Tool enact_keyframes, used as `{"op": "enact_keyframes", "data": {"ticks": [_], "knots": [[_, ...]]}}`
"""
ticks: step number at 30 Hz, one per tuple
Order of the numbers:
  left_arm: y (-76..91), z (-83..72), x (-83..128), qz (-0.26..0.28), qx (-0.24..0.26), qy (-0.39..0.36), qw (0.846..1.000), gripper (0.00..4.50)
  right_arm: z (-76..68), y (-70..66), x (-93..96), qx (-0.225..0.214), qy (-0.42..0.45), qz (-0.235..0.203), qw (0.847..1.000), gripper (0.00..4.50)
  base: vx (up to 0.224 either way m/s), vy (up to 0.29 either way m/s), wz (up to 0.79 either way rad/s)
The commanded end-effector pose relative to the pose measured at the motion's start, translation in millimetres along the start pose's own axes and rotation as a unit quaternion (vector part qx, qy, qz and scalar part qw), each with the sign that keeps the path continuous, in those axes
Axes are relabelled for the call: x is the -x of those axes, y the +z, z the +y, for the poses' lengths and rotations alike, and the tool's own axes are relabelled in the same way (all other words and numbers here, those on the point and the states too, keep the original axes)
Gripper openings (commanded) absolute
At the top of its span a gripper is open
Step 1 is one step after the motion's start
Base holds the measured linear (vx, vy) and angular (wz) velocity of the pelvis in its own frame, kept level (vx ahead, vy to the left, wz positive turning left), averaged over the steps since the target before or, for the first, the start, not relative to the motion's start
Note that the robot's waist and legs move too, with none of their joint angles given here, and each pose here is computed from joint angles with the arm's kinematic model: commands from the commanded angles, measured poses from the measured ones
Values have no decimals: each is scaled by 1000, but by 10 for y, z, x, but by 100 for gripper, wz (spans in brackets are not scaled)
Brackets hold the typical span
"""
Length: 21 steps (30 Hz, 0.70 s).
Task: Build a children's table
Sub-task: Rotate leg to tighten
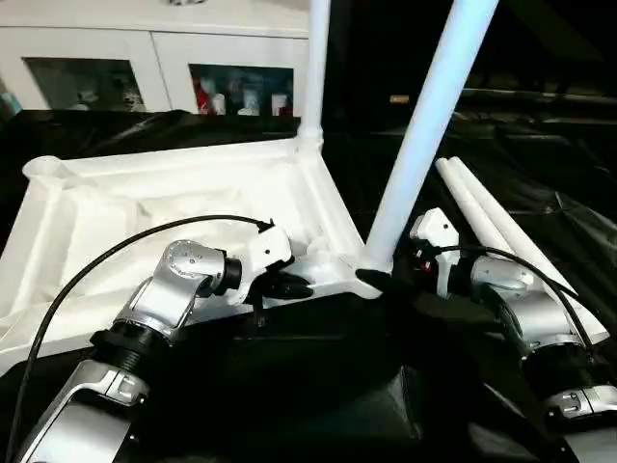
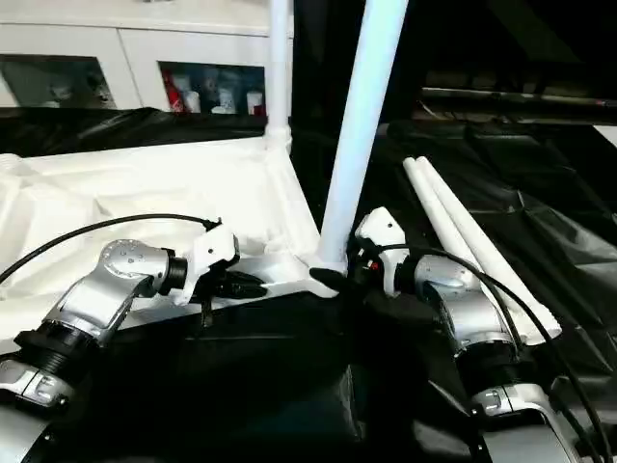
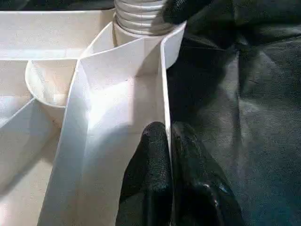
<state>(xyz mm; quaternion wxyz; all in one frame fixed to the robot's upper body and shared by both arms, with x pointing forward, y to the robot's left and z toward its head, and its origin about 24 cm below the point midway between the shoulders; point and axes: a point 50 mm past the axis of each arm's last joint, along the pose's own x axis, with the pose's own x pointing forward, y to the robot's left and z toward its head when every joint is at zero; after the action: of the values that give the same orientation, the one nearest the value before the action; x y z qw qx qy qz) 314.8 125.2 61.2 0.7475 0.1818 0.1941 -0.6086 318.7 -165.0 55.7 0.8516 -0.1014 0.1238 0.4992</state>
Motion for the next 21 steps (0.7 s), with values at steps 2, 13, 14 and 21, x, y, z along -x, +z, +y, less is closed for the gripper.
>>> {"op": "enact_keyframes", "data": {"ticks": [2,13,14,21], "knots": [[133,-50,-31,-36,-19,-25,999,0,-6,-4,-13,3,10,6,1000,430,0,0,0],[128,-40,-30,-32,-21,-18,999,0,-7,-27,-70,-7,12,-1,1000,319,0,0,0],[126,-40,-29,-31,-21,-18,999,0,-7,-28,-70,-8,12,-1,1000,312,0,0,0],[93,-58,-37,-32,-15,-16,999,0,25,-101,-94,-24,2,-6,1000,276,0,0,0]]}}
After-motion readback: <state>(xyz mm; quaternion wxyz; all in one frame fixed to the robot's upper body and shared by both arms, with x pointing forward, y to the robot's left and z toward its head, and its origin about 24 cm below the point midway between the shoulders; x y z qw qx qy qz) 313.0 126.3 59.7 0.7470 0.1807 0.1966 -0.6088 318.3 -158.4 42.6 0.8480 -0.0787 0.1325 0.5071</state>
